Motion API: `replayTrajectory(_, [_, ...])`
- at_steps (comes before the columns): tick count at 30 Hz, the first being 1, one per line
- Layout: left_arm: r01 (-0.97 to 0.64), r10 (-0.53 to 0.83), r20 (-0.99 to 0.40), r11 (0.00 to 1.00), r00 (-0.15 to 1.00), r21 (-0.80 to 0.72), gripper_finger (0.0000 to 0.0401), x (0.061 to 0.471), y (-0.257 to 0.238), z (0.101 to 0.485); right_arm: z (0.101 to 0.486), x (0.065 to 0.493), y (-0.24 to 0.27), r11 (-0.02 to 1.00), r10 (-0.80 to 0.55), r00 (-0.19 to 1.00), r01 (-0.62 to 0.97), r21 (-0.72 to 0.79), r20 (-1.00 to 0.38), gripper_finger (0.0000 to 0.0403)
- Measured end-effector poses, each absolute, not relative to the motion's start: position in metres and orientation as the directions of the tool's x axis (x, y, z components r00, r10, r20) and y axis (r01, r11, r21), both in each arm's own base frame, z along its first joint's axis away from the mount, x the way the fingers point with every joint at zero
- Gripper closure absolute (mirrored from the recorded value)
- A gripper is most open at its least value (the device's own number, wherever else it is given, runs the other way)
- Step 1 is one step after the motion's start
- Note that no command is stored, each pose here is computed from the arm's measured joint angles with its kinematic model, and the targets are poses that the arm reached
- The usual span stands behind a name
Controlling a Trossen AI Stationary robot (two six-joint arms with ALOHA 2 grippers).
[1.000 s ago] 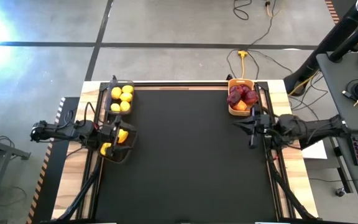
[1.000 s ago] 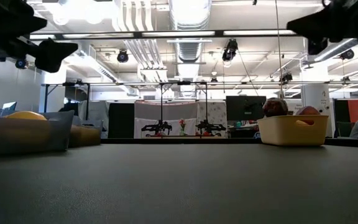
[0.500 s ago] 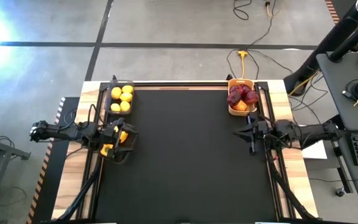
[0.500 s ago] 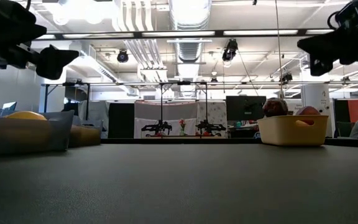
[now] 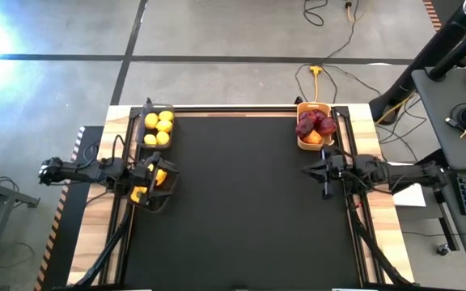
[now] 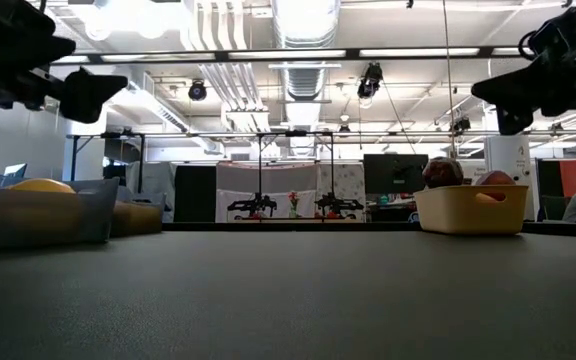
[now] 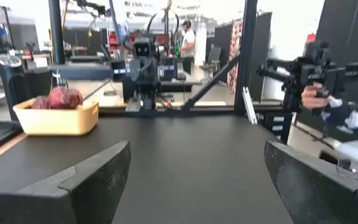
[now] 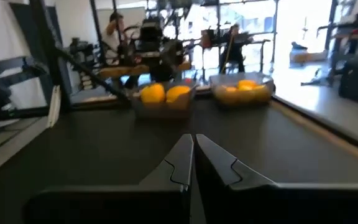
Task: Sort produce into baskets
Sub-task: Return to Home Position
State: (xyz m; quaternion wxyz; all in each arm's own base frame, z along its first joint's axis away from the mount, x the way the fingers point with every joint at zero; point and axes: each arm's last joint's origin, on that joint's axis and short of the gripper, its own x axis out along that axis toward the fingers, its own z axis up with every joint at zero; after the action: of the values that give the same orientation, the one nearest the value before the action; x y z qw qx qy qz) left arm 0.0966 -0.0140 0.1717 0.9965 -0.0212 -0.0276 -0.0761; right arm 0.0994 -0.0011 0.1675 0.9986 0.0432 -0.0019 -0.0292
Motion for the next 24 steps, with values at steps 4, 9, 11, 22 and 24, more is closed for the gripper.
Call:
replayTrajectory(4, [0.152, -0.151, 0.032, 0.988, 0.988, -0.038, 0.0049, 0.0969, -0.014, 0.1692, 0.1637, 0.1019, -0.001, 0.994, -0.054, 0.998, 0.058, 0.09, -0.045, 0.0394])
replayTrajectory(9, [0.151, -0.151, 0.019, 0.988, 0.988, -0.038, 0.0049, 0.0977, -0.0141, 0.1682, 0.1613, 0.1043, -0.0025, 0.99, -0.106, 0.992, 0.112, 0.087, -0.074, 0.0393])
replayTrajectory(11, [0.151, -0.151, 0.013, 0.988, 0.988, -0.039, 0.0049, 0.0981, -0.0142, 0.1677, 0.1607, 0.1047, -0.0026, 0.989, -0.109, 0.991, 0.117, 0.095, -0.08, 0.0393])
replayTrajectory(22, [0.149, -0.15, -0.023, 0.987, 0.988, -0.069, 0.0049, 0.1004, -0.0145, 0.1663, 0.1608, 0.1049, -0.0038, 0.978, -0.15, 0.985, 0.16, 0.134, -0.08, 0.0393])
replayTrajectory(24, [0.149, -0.15, -0.017, 0.986, 0.988, -0.069, 0.0049, 0.1004, -0.0145, 0.1685, 0.1608, 0.1049, -0.0037, 0.979, -0.15, 0.985, 0.16, 0.129, -0.08, 0.0393])
